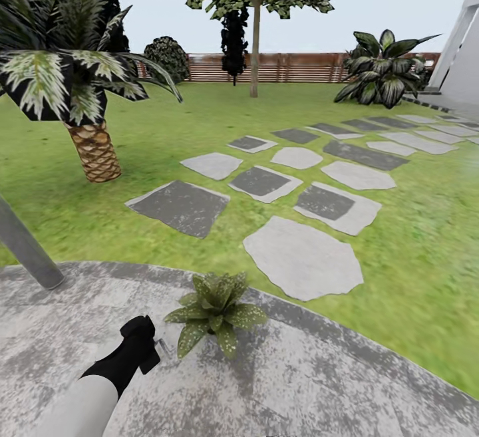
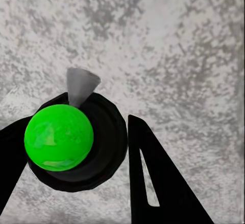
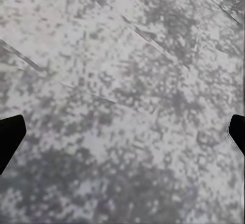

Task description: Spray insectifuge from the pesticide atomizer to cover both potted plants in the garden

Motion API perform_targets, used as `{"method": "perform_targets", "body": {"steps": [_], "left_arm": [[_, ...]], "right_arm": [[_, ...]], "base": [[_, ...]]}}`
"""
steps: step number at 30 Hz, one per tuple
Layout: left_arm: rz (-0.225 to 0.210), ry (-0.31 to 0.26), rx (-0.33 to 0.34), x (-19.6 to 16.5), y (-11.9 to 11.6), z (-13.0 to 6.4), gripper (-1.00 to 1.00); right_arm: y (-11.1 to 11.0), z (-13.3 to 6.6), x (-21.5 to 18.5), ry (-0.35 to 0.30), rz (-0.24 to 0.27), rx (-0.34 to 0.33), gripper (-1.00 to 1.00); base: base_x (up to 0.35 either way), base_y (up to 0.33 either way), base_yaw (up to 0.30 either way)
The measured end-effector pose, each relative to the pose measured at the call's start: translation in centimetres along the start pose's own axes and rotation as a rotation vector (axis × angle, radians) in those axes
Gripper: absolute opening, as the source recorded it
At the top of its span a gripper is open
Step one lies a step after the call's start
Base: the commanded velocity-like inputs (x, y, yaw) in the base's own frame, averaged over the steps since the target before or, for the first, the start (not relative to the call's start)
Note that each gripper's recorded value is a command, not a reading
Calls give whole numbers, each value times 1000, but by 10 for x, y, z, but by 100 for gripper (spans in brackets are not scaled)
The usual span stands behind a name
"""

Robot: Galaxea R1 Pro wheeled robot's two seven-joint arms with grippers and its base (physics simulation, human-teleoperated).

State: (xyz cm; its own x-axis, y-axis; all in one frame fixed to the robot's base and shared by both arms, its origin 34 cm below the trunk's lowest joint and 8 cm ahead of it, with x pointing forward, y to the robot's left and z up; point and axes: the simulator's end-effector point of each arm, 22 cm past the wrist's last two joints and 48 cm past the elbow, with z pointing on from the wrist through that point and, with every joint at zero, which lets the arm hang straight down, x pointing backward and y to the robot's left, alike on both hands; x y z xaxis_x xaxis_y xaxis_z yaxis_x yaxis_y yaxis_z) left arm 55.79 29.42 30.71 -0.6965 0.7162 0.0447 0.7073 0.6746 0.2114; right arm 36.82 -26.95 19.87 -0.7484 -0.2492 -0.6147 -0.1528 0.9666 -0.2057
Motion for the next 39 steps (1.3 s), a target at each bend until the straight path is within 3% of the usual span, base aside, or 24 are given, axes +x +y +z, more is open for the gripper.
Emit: {"method": "perform_targets", "body": {"steps": [33, 39], "left_arm": [[7, -7, 7, -5, -5, -1, -100], [24, -60, 79, -42, -49, -7, -100]], "right_arm": [[0, 0, 0, 0, 0, 0, 100], [1, 0, -1, -3, -4, -5, 100]], "base": [[-151, -248, 278], [-6, -7, 67]]}}
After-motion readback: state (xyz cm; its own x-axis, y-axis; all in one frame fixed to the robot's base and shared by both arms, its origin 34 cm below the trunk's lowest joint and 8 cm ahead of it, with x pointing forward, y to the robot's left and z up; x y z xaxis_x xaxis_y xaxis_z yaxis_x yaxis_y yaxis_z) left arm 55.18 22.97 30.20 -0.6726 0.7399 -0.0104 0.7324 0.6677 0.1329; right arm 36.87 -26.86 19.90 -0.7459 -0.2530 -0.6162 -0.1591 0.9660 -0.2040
